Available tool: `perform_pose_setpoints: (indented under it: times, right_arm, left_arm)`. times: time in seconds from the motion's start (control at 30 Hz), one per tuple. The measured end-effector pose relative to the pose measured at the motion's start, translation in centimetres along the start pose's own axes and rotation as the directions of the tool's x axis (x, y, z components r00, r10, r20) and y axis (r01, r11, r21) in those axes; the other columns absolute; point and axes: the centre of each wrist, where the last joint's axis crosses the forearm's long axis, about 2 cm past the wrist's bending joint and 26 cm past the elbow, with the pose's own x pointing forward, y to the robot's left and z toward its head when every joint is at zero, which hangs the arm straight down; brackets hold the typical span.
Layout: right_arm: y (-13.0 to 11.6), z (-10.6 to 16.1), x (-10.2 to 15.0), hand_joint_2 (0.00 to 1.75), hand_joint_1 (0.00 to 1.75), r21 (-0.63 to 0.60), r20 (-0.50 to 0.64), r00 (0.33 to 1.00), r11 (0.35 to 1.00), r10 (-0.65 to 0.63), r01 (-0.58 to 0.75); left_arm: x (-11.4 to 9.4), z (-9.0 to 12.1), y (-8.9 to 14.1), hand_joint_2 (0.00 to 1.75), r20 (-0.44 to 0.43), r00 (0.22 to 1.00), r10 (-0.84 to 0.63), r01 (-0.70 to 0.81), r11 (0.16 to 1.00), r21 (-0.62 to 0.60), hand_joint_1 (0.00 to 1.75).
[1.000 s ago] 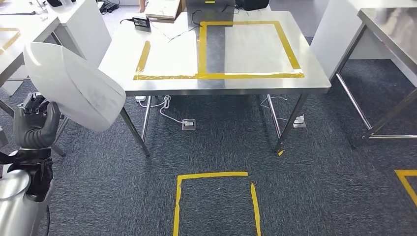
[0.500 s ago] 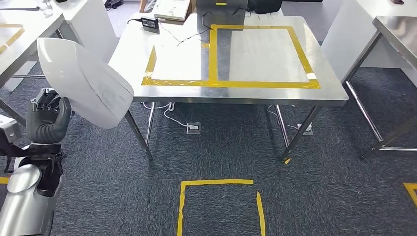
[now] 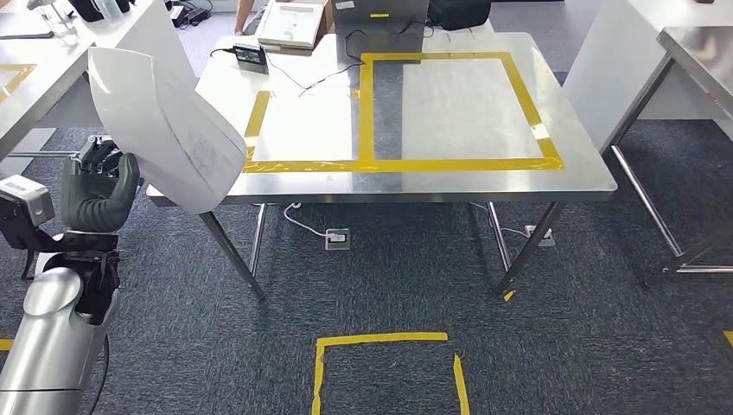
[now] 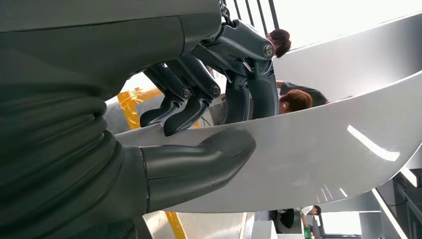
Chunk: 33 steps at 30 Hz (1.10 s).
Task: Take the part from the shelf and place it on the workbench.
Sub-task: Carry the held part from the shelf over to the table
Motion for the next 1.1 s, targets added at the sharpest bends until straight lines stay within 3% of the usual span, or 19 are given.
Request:
perform_pose_setpoints:
  times: [0.27,1.1]
  right_arm:
    - [0.1,0.0,0.3,0.0,0.0,0.004,0.005,1.0,1.0,0.007,-0.007]
    - [-0.3,0.0,0.2,0.0,0.0,0.006,-0.01,1.0,1.0,0.024,-0.024]
  left_arm:
    - [-0.2,-0.6,0.2,1.75,-0.01,1.0,-0.023,0.023,1.0,-0.007,1.75]
    - [-2.5,0.3,-1.1,1.75,-0.109,0.993,-0.052,0.043,0.996,-0.081,1.75]
